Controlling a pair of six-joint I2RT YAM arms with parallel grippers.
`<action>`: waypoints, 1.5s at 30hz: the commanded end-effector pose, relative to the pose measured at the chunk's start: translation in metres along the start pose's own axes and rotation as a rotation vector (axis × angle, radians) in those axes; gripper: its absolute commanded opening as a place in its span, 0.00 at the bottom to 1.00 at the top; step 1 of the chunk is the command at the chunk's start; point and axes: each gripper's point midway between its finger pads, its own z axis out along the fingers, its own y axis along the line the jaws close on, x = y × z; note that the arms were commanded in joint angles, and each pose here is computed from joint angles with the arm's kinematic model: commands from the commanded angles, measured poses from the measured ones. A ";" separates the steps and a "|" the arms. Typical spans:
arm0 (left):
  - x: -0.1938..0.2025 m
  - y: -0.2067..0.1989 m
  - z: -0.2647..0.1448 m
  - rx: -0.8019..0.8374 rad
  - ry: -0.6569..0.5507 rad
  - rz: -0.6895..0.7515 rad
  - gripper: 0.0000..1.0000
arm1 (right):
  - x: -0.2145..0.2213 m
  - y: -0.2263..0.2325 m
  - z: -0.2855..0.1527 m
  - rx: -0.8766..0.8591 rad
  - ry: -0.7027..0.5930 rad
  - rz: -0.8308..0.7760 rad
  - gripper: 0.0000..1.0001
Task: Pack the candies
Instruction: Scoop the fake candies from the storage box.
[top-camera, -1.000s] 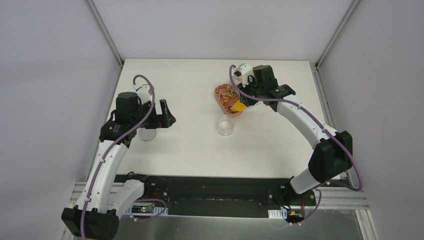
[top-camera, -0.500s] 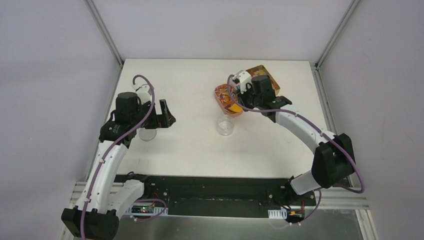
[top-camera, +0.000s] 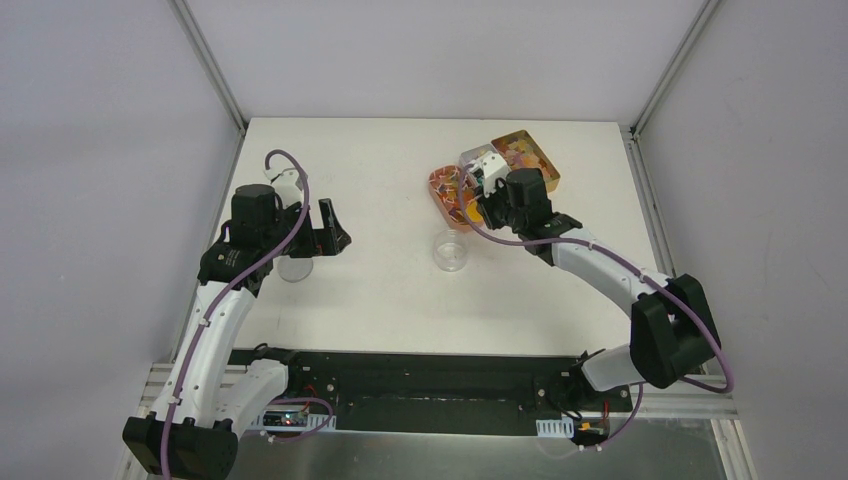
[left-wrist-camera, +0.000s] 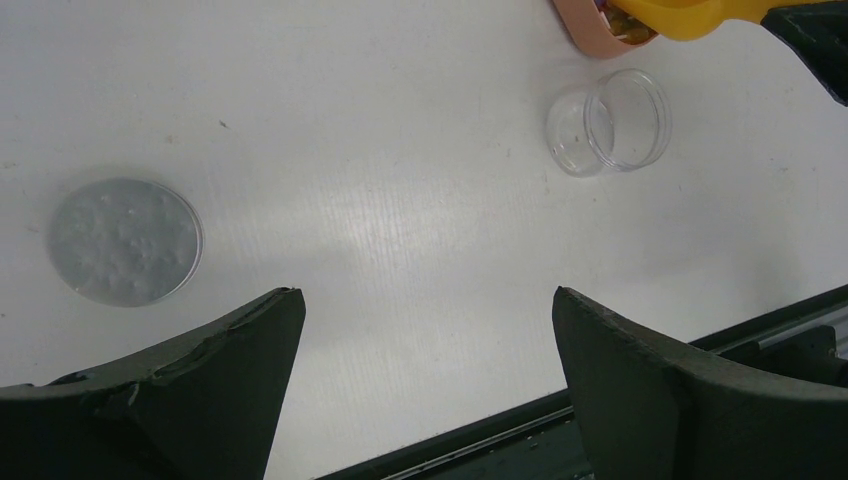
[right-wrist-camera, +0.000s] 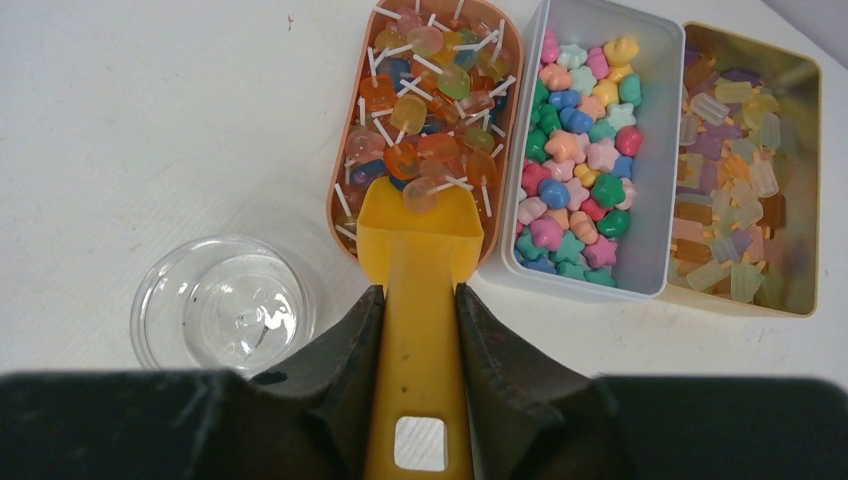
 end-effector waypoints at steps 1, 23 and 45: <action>-0.014 0.001 -0.010 -0.030 -0.066 0.024 0.99 | 0.009 -0.013 0.005 0.081 -0.019 0.013 0.00; -0.027 0.003 0.004 -0.055 -0.070 -0.090 0.98 | 0.014 -0.009 0.006 0.108 -0.121 0.024 0.00; -0.146 -0.037 0.282 0.235 0.013 -0.391 0.40 | 0.007 -0.008 0.003 0.067 -0.009 0.008 0.00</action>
